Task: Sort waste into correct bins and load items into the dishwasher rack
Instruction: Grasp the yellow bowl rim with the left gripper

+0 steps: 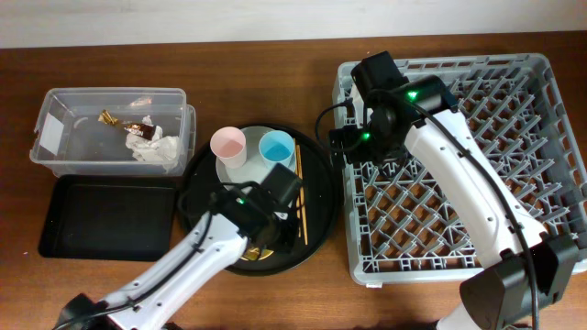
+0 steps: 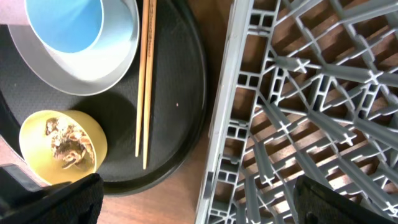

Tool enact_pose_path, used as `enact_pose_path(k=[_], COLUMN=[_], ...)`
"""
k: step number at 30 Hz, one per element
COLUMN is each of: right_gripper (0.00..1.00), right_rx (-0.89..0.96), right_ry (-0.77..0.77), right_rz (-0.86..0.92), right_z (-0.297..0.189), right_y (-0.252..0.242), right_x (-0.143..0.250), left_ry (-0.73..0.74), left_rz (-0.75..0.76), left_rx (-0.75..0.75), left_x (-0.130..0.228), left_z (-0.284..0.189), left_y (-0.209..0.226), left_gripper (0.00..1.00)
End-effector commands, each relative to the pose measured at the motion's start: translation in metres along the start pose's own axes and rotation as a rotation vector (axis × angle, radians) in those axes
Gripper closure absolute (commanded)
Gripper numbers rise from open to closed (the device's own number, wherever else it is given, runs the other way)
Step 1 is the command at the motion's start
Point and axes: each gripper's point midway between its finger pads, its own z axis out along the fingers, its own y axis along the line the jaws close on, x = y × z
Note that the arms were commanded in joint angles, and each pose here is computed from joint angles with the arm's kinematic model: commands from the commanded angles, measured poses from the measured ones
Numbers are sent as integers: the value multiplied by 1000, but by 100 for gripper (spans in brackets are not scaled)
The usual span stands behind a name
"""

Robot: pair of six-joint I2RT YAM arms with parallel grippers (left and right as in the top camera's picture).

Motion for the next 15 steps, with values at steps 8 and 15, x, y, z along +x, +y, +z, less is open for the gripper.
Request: enact_pose_path(k=[8,15], right_gripper=[2,2], right_rx=[8,8], right_ry=[-8,-8], right_rz=[5,5], right_z=[-2,-2], right_y=[-2,-2], right_x=[-1,-1], left_ry=[-97,-90], left_rz=[-3,-5], left_rx=[-149,-165], left_x=[2,-10], left_z=[49,38], left_y=[21,17], left_gripper=[86,100])
